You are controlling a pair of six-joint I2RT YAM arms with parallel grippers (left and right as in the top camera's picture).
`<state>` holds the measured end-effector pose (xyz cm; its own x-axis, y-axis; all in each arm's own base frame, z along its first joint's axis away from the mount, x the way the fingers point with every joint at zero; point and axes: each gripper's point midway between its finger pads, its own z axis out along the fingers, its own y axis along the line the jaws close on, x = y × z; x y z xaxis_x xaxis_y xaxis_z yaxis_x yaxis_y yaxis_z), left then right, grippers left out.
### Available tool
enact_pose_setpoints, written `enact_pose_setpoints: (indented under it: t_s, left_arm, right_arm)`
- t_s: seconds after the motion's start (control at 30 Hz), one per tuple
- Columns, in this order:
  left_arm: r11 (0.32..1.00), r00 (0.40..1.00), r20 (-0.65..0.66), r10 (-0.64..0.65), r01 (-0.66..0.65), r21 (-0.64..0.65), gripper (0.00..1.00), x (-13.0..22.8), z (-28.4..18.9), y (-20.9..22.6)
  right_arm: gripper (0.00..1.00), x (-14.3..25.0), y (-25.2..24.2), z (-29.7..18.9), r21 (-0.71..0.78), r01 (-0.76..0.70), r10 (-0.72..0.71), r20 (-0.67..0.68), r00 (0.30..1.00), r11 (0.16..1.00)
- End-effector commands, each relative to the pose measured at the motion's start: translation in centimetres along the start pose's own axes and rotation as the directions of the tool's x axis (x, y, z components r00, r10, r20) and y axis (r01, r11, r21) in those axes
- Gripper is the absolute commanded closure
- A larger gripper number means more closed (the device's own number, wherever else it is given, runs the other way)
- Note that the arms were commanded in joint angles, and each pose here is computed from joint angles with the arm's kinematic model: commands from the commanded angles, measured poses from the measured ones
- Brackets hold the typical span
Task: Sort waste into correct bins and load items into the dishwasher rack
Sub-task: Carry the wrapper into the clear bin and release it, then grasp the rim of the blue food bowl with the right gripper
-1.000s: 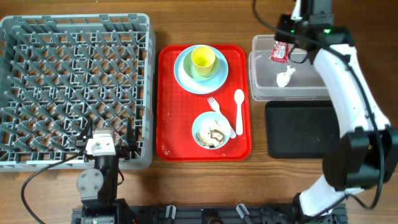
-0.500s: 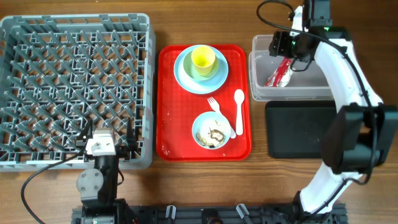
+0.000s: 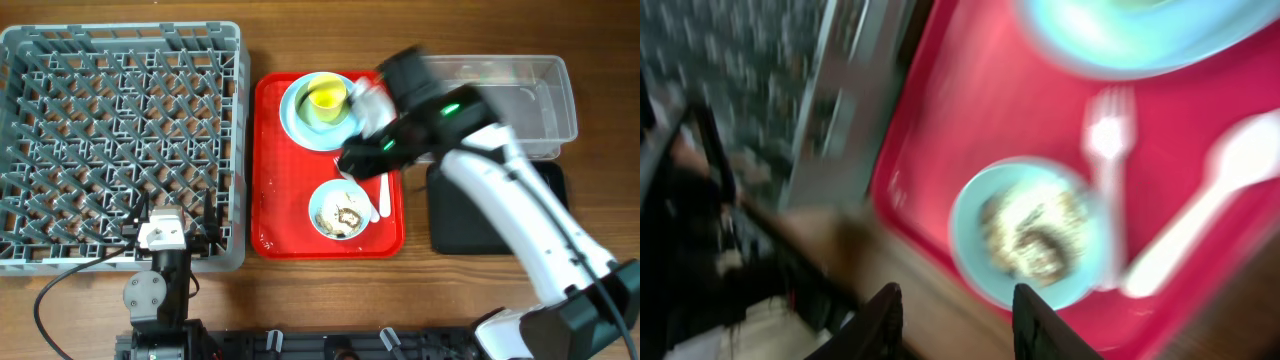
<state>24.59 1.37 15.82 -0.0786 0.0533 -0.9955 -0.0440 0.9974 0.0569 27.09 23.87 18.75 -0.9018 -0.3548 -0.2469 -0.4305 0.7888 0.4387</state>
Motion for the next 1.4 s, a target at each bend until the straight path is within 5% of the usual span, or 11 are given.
enact_pose_setpoints:
  t_s: [0.0, 0.2, 0.5, 0.7, 1.0, 1.13, 1.23, 1.37]
  left_arm:
    - [1.0, 1.0, -0.001, 0.013, -0.013, -0.001, 0.0, 0.2, 0.0, 0.0]
    - [1.0, 1.0, -0.001, 0.012, -0.012, -0.001, 0.0, 0.2, 0.0, 0.0]
    - [1.0, 1.0, -0.001, 0.013, -0.013, -0.001, 0.0, 0.2, 0.0, 0.0]
    - [1.0, 1.0, -0.001, 0.013, -0.013, -0.001, 0.0, 0.2, 0.0, 0.0]
    - [1.0, 1.0, -0.001, 0.013, -0.013, -0.001, 0.0, 0.2, 0.0, 0.0]
    - [1.0, 1.0, -0.001, 0.013, -0.013, -0.001, 0.0, 0.2, 0.0, 0.0]
    - [1.0, 1.0, -0.001, 0.013, -0.013, -0.001, 0.0, 0.2, 0.0, 0.0]
    - [1.0, 1.0, -0.001, 0.012, -0.012, -0.001, 0.0, 0.2, 0.0, 0.0]
  right_arm:
    - [0.62, 3.8, -0.2, 4.3, 0.145, -0.056, 0.071, -0.097, 0.993, 0.988]
    - [0.55, 7.0, 0.8, 10.0, 0.247, 0.126, -0.103, -0.105, 0.989, 0.961]
    - [0.49, 5.3, 0.0, 12.9, 0.303, 0.295, -0.298, -0.038, 0.954, 0.906]
    - [0.5, 5.8, -0.7, 14.7, 0.304, 0.303, -0.292, -0.083, 0.953, 0.903]
    - [0.72, 6.5, -1.1, 15.6, 0.289, 0.342, -0.317, -0.13, 0.94, 0.894]
    - [0.72, 6.3, -1.0, 15.7, 0.288, 0.341, -0.318, -0.125, 0.94, 0.895]
    - [0.86, 6.2, -1.0, 15.7, 0.287, 0.339, -0.318, -0.12, 0.941, 0.896]
    - [0.91, 6.1, -0.8, 15.6, 0.287, 0.338, -0.317, -0.118, 0.941, 0.896]
